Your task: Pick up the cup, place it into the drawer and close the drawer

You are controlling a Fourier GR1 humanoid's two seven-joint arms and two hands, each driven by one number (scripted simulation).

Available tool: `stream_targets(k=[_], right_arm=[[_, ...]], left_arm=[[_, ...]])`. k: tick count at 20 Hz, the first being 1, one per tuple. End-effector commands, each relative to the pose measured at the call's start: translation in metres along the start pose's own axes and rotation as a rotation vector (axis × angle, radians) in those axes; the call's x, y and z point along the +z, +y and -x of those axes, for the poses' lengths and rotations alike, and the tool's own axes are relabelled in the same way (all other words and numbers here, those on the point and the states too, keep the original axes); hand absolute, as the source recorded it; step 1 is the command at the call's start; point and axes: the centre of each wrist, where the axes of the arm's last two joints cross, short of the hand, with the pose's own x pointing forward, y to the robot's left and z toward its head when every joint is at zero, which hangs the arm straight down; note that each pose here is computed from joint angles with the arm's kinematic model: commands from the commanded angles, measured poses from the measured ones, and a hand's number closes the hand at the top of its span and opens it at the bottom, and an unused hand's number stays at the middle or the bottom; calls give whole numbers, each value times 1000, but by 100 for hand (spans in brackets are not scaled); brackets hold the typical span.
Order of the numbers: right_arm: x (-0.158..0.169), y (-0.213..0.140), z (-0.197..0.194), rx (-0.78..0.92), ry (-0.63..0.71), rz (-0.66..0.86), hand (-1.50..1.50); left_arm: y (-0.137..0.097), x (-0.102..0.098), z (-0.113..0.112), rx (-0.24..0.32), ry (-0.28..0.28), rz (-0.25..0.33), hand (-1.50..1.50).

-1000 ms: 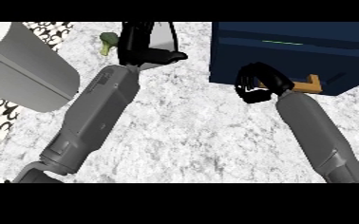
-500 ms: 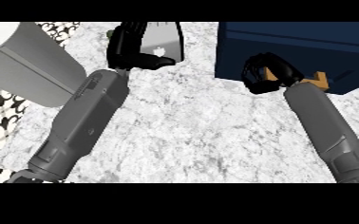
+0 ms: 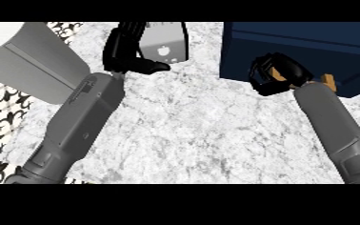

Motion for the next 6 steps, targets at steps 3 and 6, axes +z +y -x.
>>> stream_targets(k=[3, 6], right_arm=[[0, -89, -62, 115, -37, 263, 150], [5, -88, -56, 97, -26, 254, 150]], left_arm=[[1, 8, 6, 30, 13, 10, -150], [1, 6, 3, 26, 3, 13, -150]])
